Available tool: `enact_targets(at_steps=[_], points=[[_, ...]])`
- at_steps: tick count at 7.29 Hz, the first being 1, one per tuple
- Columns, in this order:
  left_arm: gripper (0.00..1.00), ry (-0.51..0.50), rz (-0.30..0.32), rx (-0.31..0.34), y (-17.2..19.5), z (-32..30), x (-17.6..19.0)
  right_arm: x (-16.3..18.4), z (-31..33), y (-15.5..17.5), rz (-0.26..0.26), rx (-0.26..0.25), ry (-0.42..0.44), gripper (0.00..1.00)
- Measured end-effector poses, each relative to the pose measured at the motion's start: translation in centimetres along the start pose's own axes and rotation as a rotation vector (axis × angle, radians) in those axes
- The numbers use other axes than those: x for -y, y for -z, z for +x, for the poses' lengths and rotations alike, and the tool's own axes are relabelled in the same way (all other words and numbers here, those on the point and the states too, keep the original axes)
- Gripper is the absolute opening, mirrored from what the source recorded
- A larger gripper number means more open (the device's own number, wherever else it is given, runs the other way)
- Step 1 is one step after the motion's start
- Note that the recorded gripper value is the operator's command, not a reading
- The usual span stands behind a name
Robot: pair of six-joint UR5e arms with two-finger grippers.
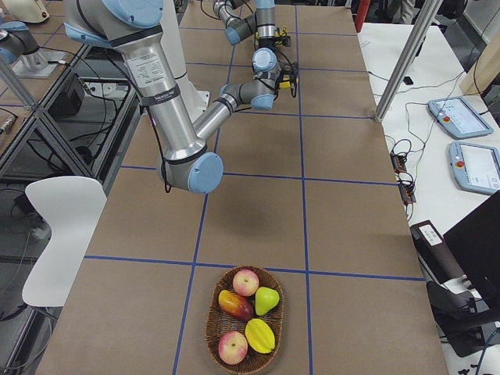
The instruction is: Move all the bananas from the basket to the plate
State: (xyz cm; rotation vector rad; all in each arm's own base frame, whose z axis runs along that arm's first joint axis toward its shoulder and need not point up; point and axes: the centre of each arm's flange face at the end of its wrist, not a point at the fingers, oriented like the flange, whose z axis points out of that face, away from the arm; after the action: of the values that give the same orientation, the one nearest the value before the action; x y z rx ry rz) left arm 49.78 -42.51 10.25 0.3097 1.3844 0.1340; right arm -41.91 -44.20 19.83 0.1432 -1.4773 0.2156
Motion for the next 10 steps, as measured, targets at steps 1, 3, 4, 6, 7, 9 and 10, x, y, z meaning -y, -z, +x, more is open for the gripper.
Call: enact_targets(at_steps=[1,3,4,6,7,9,10], points=[[0.00,0.001,0.000,0.001,0.0,-0.1,0.0,-0.1,0.0,0.0,-0.005,0.000,0.000,0.00],[0.00,0.003,-0.001,0.000,0.1,-0.1,-0.2,-0.1,0.1,0.0,-0.015,-0.002,0.003,0.99],[0.00,0.006,-0.001,-0.001,0.1,-0.1,-0.2,-0.1,0.1,0.0,-0.016,-0.001,0.005,1.00],[0.00,0.012,0.000,-0.001,0.3,0.0,-0.2,-0.1,0.5,0.1,-0.016,-0.002,0.011,1.00],[0.00,0.014,0.000,0.003,0.3,-0.2,-0.2,0.0,1.0,0.3,-0.013,-0.003,0.012,1.00],[0.00,0.019,-0.004,0.022,0.7,-1.9,-0.7,0.5,2.2,1.2,0.003,-0.012,0.007,1.00],[0.00,0.016,0.001,0.051,1.6,-4.3,-0.8,0.9,3.1,2.0,0.016,-0.021,0.002,1.00]])
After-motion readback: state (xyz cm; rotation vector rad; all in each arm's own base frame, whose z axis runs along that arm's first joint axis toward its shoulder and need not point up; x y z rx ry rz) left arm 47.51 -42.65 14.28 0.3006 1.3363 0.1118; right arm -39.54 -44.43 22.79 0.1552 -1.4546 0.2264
